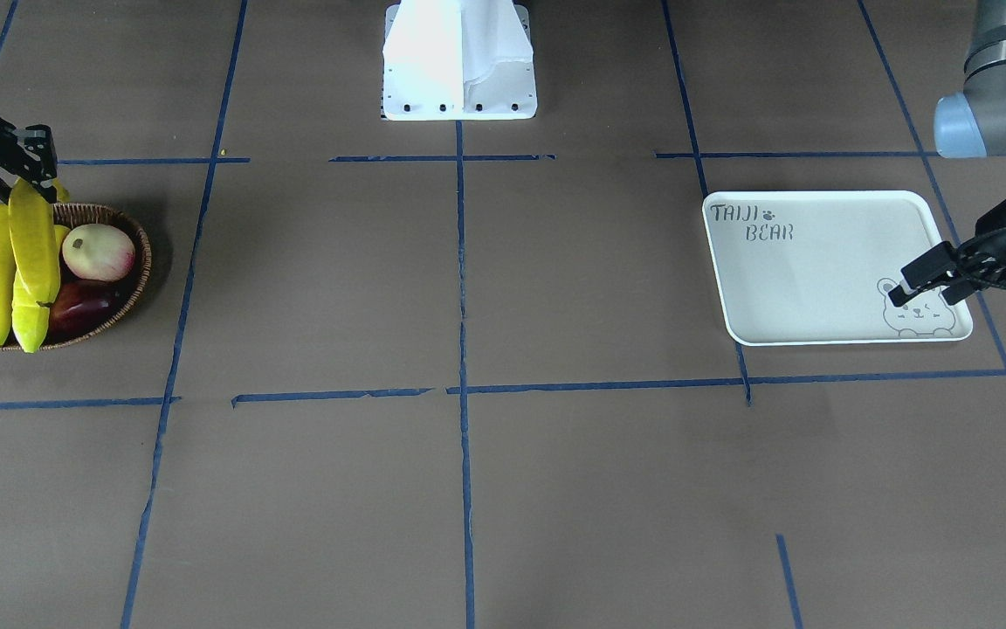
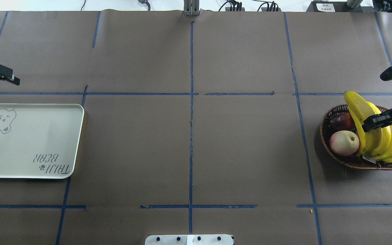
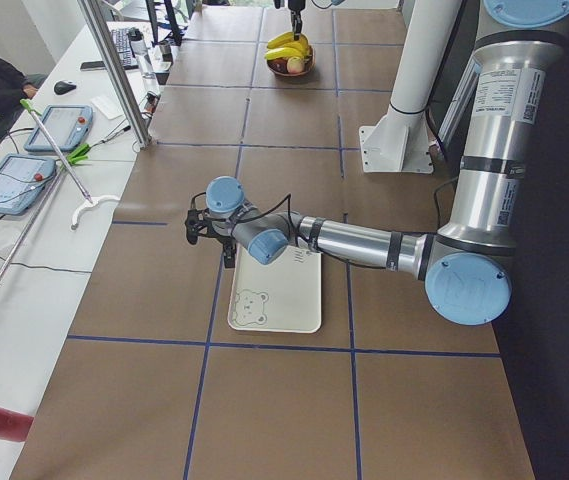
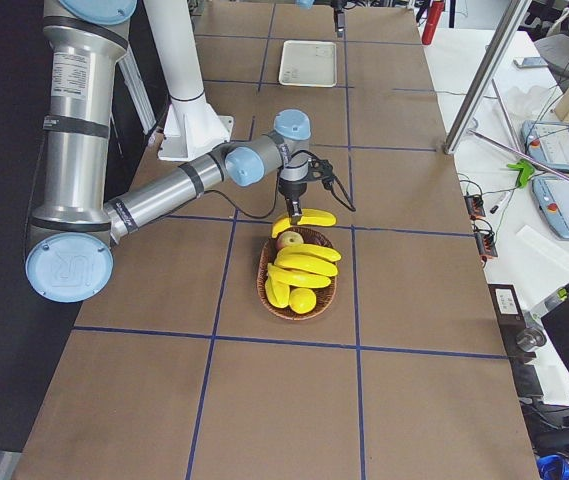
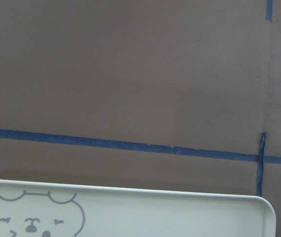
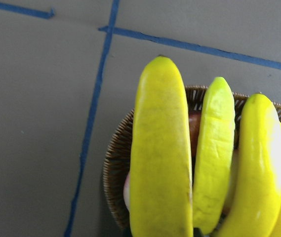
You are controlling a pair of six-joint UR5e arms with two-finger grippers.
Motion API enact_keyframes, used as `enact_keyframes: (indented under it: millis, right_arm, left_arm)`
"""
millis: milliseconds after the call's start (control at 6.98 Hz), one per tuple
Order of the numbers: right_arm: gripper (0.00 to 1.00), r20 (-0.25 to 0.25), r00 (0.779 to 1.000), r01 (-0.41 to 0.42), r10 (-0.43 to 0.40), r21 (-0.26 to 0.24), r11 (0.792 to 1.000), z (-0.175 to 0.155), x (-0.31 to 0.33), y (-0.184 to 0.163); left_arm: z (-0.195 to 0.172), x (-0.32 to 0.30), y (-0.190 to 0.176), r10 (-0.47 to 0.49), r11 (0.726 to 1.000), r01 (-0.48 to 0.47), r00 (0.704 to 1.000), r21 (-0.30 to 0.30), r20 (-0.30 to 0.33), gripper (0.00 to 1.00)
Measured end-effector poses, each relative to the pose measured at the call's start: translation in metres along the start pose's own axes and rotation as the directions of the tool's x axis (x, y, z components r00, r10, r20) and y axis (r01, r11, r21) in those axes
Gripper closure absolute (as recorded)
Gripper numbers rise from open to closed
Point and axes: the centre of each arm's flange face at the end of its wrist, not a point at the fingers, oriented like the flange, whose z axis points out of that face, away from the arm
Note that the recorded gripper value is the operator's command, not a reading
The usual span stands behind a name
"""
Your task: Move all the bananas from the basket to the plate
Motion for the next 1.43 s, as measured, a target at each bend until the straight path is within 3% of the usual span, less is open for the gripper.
enact_keyframes:
  millis: [287, 573, 1003, 1146, 1433]
  right_arm:
    - [0.98, 0.128, 0.984, -0.13, 0.122, 0.057, 0.99, -0.018, -0.077, -0.029]
    - [0.97, 0.276, 0.944, -0.225, 0.183, 0.126, 0.966, -0.012, -0.139, -0.028]
    - [0.97, 0.451, 0.88, -0.255, 0.151, 0.179, 0.95, 0.026, -0.222, -0.017]
    - [0.97, 0.493, 0.86, -0.253, 0.134, 0.183, 0.95, 0.033, -0.256, -0.015]
    - [0.97, 0.541, 0.834, -0.244, 0.108, 0.185, 0.952, 0.038, -0.309, -0.018]
  left_arm:
    - [0.009, 0.07, -0.013, -0.058, 0.995, 0.061, 0.997, 0.081, -0.044, 0.0]
    - [0.033, 0.162, -0.002, -0.188, 0.965, 0.215, 0.966, 0.149, -0.179, 0.0]
    - [0.042, 0.278, 0.03, -0.305, 0.929, 0.361, 0.867, 0.076, -0.395, 0.0]
    - [0.036, 0.306, 0.038, -0.308, 0.93, 0.364, 0.842, 0.045, -0.442, 0.0]
    - [0.034, 0.368, 0.066, -0.276, 0.951, 0.309, 0.822, -0.017, -0.498, 0.0]
